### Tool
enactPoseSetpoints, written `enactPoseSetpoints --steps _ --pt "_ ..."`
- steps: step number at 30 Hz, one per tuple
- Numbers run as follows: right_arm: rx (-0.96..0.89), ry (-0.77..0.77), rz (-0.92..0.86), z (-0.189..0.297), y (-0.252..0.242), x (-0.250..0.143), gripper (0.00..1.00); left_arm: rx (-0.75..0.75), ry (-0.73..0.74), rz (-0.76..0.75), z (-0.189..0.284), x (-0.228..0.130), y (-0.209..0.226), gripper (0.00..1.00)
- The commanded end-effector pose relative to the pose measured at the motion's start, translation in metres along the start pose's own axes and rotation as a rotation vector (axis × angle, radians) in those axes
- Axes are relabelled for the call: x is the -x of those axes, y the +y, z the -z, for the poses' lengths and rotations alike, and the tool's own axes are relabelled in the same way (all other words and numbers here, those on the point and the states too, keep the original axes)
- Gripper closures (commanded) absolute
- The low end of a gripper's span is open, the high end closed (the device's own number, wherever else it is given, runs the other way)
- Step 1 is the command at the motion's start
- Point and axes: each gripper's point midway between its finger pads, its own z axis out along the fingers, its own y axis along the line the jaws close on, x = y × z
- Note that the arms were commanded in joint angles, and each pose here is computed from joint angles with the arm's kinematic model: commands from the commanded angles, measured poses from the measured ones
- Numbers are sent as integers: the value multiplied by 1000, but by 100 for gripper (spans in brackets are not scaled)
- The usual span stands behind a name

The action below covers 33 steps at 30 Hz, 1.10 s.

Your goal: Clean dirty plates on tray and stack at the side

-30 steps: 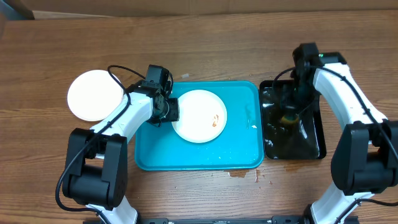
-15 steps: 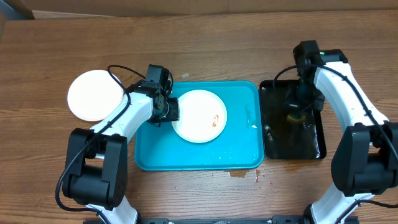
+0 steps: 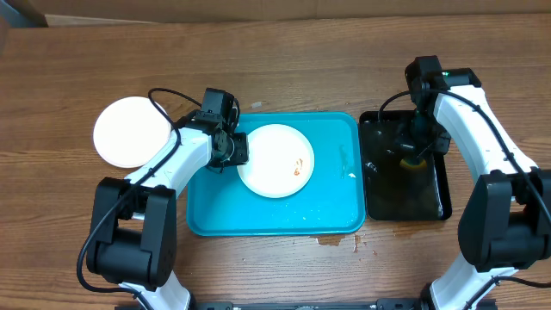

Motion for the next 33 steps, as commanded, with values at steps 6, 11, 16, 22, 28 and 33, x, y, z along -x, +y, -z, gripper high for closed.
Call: enactPoseSetpoints --steps 6,11,16,22,28,33 --pt "-144 -87 -109 15 -22 5 96 13 5 -8 -1 2 2 96" --pt "-47 -53 66 15 4 -2 96 15 13 -4 -1 0 3 66" --pt "-64 -71 39 15 2 2 96 18 25 -4 -6 -2 3 62" --pt "-107 -65 -28 15 -6 -2 96 21 68 22 -20 -11 4 69" --pt "-61 -52 34 15 8 -7 96 10 64 20 -19 -9 2 84" --pt "-40 -41 155 16 18 -12 96 -3 20 15 -19 2 -1 55"
